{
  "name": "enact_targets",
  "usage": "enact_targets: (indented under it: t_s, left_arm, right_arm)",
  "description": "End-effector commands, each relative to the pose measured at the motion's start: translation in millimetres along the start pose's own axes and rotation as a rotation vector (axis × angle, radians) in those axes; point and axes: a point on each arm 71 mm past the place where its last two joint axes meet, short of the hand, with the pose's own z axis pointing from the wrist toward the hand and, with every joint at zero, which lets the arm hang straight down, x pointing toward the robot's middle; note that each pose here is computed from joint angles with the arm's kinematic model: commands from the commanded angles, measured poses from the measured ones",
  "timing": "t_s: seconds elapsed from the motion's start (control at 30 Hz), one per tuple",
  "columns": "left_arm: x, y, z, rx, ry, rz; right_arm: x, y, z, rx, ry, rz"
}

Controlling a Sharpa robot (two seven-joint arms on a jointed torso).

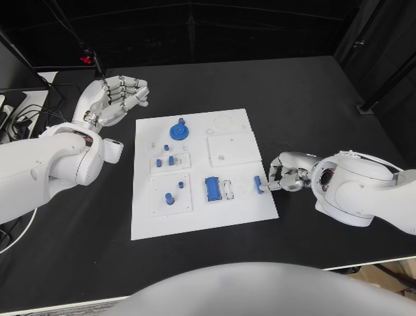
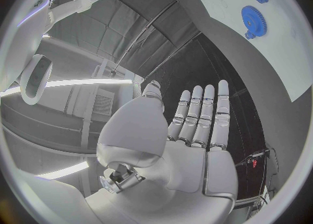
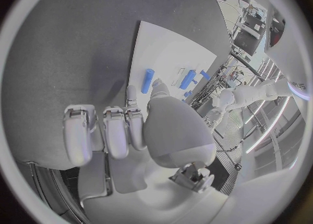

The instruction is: Assemble the parts on the task board

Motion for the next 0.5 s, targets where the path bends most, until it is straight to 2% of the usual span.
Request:
enact_targets:
  t_s: [0.03, 0.5]
  left_arm:
    - [0.0, -0.9, 0.4, 0.006, 0.002, -0.006]
    - [-0.4, 0.1, -0.8, 0.003, 0.001, -0.005]
  right_arm:
    - [2.6, 0.6, 1.7, 0.028, 0.022, -0.056]
    - [4.8, 9.9, 8.4, 0.003, 0.019, -0.061]
